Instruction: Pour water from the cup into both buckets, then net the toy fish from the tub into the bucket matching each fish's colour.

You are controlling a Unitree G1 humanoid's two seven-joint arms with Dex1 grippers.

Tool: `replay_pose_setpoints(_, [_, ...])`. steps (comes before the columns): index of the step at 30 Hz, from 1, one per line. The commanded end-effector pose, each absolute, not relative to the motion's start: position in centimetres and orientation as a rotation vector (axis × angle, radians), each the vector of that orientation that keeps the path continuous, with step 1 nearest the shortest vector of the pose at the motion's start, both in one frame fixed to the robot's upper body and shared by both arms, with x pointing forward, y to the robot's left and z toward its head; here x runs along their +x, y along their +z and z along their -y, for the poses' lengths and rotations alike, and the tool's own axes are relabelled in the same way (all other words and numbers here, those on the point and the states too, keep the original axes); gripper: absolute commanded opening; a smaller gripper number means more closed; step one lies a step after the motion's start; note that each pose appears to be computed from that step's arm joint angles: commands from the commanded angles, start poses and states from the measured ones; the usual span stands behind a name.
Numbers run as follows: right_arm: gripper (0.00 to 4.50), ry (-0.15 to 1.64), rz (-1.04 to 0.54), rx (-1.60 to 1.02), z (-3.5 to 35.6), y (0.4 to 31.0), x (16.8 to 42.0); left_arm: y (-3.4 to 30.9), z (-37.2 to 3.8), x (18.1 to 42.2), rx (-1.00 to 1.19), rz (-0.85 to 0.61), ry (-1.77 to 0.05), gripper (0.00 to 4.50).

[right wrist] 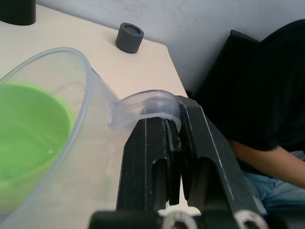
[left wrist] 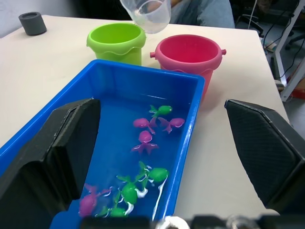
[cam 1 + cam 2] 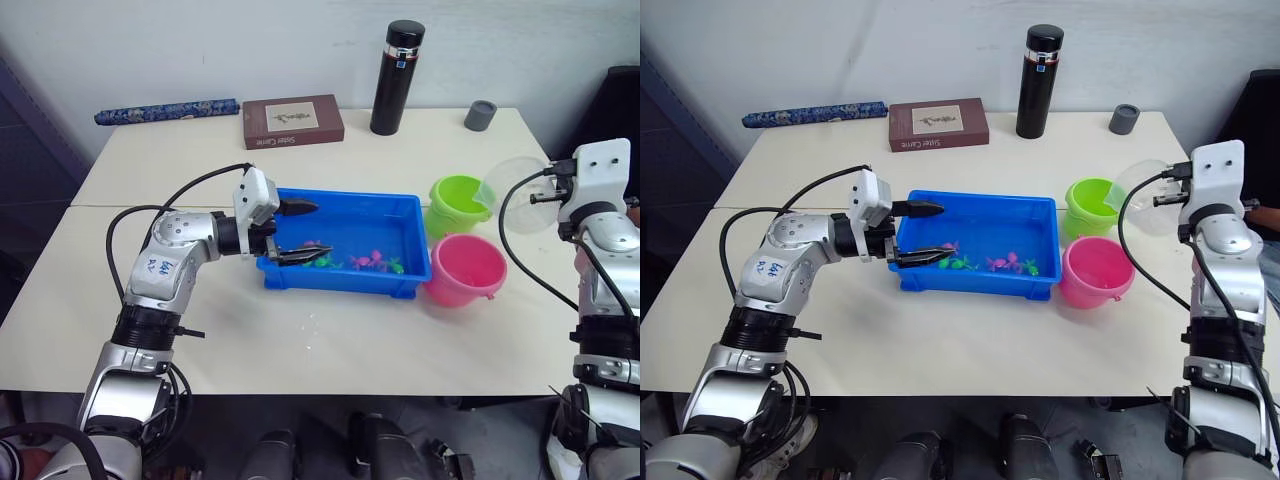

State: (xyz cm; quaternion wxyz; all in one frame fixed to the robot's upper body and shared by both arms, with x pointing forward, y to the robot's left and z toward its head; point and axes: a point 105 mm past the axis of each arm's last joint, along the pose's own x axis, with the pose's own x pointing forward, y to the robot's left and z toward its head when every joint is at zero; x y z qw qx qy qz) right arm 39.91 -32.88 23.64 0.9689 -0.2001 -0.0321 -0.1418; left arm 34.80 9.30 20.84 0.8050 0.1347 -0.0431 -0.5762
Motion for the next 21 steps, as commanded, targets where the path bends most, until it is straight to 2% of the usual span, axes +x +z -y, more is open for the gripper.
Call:
replay_pose_setpoints(1, [0.07, -0.325, 0.168, -0.469, 32.4, 26.5, 40.3, 21.9, -10.4, 35.2, 0.313, 0.118, -1.168, 4.50])
replay_pose_setpoints(12, [0.07, -0.403, 0.235, -0.646, 31.5, 28.2, 41.5, 22.7, -10.7, 35.7, 0.266, 0.151, -1.102, 4.50])
replay_pose_setpoints(21, [0.07, -0.394, 0.301, -0.863, 29.3, 29.1, 42.3, 23.1, -10.6, 35.6, 0.241, 0.167, -1.091, 4.50])
